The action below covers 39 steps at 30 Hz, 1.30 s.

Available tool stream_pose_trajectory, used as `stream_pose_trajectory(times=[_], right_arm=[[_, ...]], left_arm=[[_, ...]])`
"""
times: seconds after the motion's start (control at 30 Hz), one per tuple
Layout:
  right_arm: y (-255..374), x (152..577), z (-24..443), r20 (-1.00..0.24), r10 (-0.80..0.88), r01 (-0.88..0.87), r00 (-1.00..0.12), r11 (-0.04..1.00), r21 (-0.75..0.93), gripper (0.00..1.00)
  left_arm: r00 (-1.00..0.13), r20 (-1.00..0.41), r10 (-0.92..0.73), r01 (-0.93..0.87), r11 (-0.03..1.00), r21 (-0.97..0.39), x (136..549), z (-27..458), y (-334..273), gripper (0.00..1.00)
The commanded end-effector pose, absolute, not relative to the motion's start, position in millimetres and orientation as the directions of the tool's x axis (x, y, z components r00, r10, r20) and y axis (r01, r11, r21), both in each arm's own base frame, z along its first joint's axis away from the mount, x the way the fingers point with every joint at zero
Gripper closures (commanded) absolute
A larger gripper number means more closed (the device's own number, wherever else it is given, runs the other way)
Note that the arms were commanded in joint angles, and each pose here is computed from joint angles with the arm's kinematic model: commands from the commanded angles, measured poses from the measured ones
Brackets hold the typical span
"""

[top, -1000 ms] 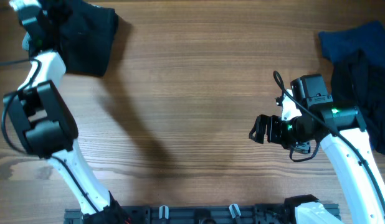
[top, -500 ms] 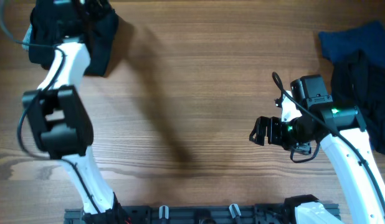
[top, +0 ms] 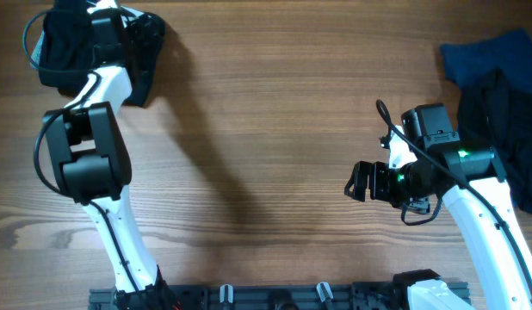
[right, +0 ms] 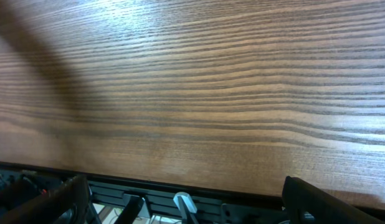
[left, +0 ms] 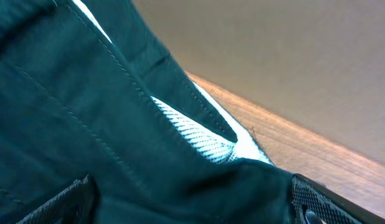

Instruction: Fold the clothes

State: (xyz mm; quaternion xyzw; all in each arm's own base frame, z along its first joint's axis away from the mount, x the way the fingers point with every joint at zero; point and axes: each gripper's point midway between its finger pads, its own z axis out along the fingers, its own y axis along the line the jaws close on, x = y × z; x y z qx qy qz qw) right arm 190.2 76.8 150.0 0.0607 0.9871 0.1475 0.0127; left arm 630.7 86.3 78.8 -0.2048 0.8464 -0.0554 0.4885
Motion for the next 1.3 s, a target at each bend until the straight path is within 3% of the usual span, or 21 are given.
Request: stream_pose_trajectory(times=[0.0,0.23,0.47,0.7,0.83,1.03,1.27], right_arm=[[74.6,187.7,146.4,0.007,0.128,0.125,-0.992,0.951,0.283,0.00],[76.1,196.0,147.9,-0.009,0.184,0.173,-0.983,0.940,0.295,0.00],[77.3,183.9,153.4,0.007,0.180,0.174,-0.984,0.936,0.307,0.00],[87.6,166.0,181.0,-0.087,0.150,0.103,-0.985,0.908,0.406,0.01],[88.2,149.7,199.4,-0.175,0.153,0.061,-0.973,0.894,0.443,0.00],[90.2,126.9,236.3,-0.394,0.171,-0.058,-0.903,0.861,0.506,0.00],[87.5,110.8,297.8,-0.657,0.206,-0.220,-0.725,0.835,0.504,0.01]], left_arm=[[-0.300,-0.872,-0.387,-0.159,0.921,-0.354,626.3,196.7,78.4,0.00],[-0.115,-0.857,-0.503,-0.027,0.864,-0.503,563.9,368.3,54.5,0.00],[-0.195,-0.818,-0.541,0.008,0.833,-0.553,433.5,451.0,21.1,0.00],[-0.320,-0.767,-0.557,-0.078,0.822,-0.564,306.6,449.0,1.5,0.00],[-0.368,-0.739,-0.564,-0.114,0.816,-0.566,256.9,438.0,-6.2,0.00],[-0.470,-0.667,-0.578,-0.180,0.803,-0.568,204.0,408.2,-16.8,0.00],[-0.561,-0.582,-0.588,-0.258,0.793,-0.553,173.1,378.6,-21.7,0.00]])
